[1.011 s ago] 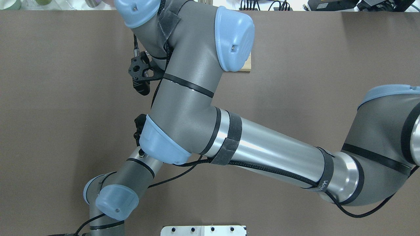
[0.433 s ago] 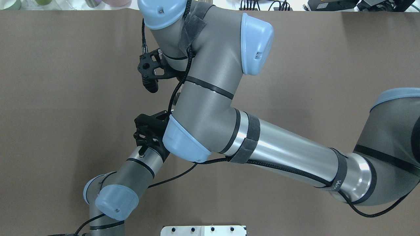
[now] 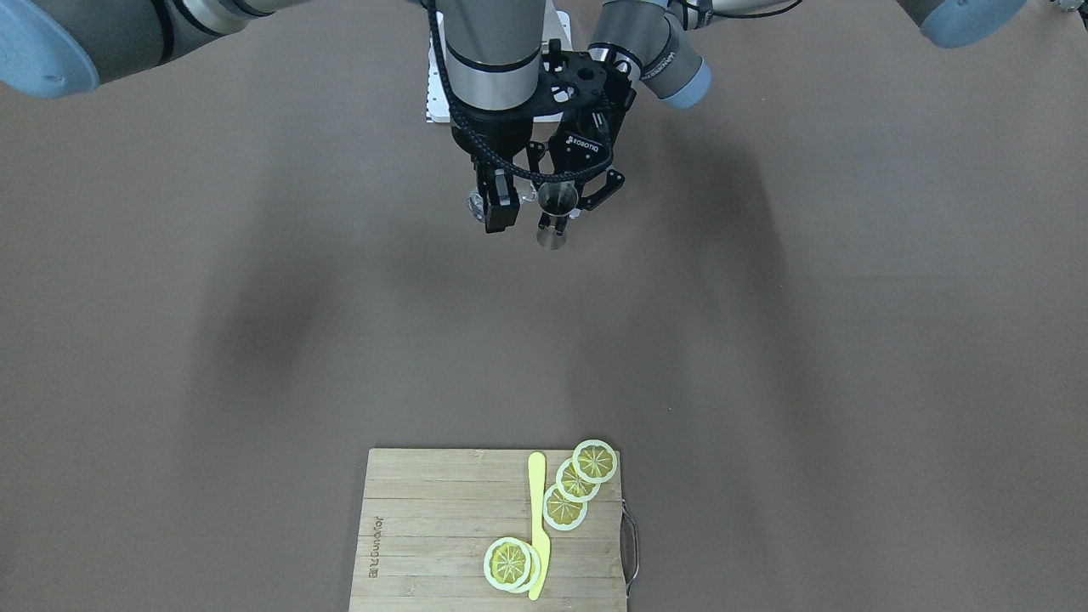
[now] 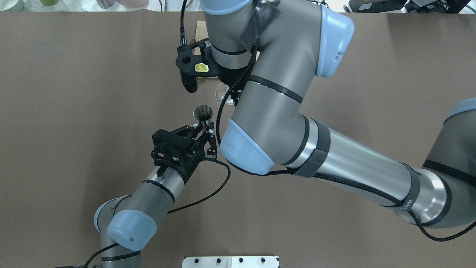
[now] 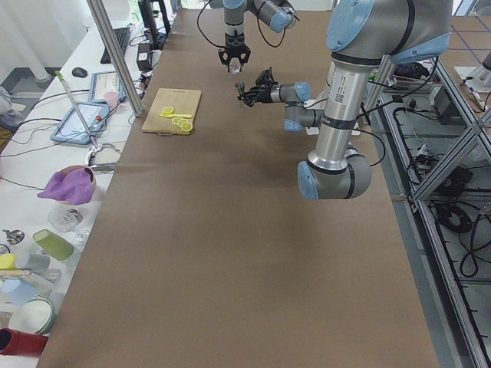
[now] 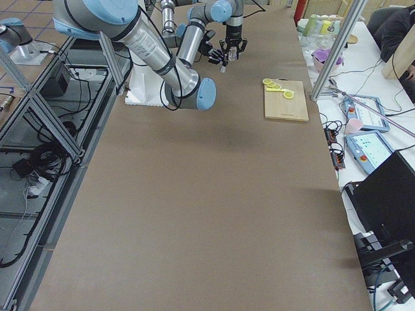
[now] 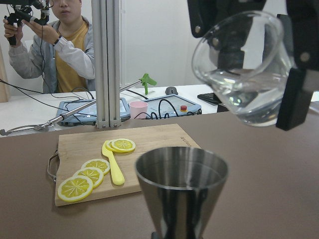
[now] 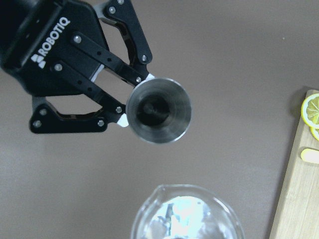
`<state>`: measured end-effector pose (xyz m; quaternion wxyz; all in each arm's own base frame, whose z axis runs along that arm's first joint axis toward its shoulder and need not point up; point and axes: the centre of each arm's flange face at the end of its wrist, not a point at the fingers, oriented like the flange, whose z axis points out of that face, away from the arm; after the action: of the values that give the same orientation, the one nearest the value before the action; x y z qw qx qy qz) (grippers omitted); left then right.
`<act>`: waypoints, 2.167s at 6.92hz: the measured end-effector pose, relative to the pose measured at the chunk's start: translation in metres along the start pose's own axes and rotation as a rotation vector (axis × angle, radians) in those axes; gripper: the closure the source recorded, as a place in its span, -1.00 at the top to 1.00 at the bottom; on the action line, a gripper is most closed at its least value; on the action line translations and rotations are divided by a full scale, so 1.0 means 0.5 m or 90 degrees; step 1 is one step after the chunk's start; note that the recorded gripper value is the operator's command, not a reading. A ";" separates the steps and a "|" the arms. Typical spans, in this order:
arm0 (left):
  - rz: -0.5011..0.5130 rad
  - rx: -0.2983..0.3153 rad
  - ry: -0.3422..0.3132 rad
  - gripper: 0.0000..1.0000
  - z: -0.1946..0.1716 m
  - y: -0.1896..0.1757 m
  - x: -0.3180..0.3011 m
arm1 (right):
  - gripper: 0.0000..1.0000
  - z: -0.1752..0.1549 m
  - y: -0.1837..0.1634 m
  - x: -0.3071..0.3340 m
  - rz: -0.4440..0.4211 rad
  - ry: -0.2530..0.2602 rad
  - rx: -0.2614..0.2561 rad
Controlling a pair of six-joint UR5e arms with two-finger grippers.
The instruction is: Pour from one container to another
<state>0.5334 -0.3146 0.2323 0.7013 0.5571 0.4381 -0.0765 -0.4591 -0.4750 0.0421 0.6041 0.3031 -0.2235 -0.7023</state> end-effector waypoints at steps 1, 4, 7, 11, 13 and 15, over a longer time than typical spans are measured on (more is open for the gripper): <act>0.000 0.000 0.000 -1.00 0.000 -0.001 -0.001 | -1.00 -0.007 0.050 -0.019 0.005 0.014 0.030; 0.007 -0.005 -0.004 -1.00 -0.015 0.006 -0.030 | -1.00 -0.008 0.225 -0.086 -0.002 0.053 0.111; 0.021 -0.014 -0.016 -1.00 -0.030 0.031 -0.077 | -1.00 0.047 0.372 -0.148 0.008 0.083 0.182; 0.024 0.025 -0.066 -1.00 -0.096 0.050 -0.220 | -1.00 0.144 0.565 -0.228 0.057 0.086 0.242; 0.020 0.031 -0.068 -1.00 -0.135 0.076 -0.305 | -1.00 0.208 0.696 -0.237 0.088 0.087 0.290; 0.029 0.026 -0.075 -1.00 -0.165 0.101 -0.377 | -1.00 0.278 0.794 -0.255 0.116 0.083 0.319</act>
<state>0.4061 -0.2979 0.4007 0.7159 0.5758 0.3815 -0.1025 -0.2619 -0.4243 0.4315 0.5837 0.4664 -0.3774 -0.5471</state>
